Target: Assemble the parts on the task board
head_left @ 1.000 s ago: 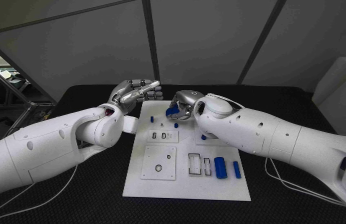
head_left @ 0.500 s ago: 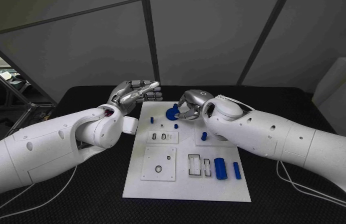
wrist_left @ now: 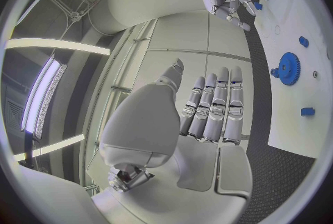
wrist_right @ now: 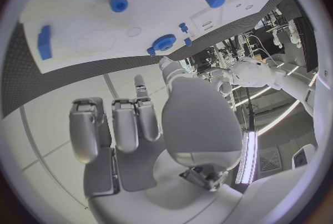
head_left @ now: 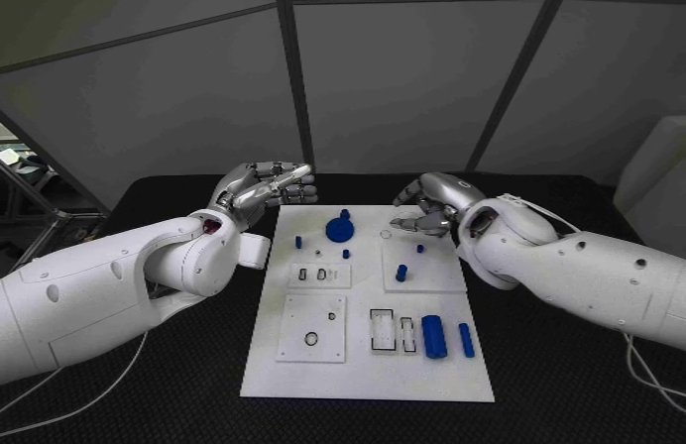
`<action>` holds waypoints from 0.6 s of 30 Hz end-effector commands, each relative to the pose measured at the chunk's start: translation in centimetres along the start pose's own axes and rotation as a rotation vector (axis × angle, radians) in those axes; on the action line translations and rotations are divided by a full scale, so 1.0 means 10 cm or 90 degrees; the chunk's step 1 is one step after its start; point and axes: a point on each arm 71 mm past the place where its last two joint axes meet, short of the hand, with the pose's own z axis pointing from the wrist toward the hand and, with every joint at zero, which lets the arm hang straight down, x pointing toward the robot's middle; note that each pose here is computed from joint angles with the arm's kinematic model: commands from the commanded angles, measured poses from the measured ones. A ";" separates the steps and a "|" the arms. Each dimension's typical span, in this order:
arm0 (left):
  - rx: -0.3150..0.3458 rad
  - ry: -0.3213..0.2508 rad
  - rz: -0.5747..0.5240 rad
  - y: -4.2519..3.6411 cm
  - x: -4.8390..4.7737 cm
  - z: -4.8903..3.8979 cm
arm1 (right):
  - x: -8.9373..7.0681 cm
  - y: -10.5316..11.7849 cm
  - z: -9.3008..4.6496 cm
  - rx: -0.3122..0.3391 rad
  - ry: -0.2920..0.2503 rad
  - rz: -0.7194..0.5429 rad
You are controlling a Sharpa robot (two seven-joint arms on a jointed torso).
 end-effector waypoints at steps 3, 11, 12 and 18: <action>0.005 0.003 0.002 -0.018 0.001 -0.004 | -0.12 -0.27 -0.17 -0.025 0.025 0.089; 0.004 0.005 0.001 -0.009 0.010 0.005 | -0.22 -0.62 -0.29 -0.011 0.038 0.092; 0.004 0.005 0.001 -0.007 0.011 0.007 | -0.23 -0.66 -0.29 -0.008 0.039 0.091; 0.003 0.006 0.000 0.004 0.015 0.014 | -0.22 -0.77 -0.26 0.008 0.045 0.090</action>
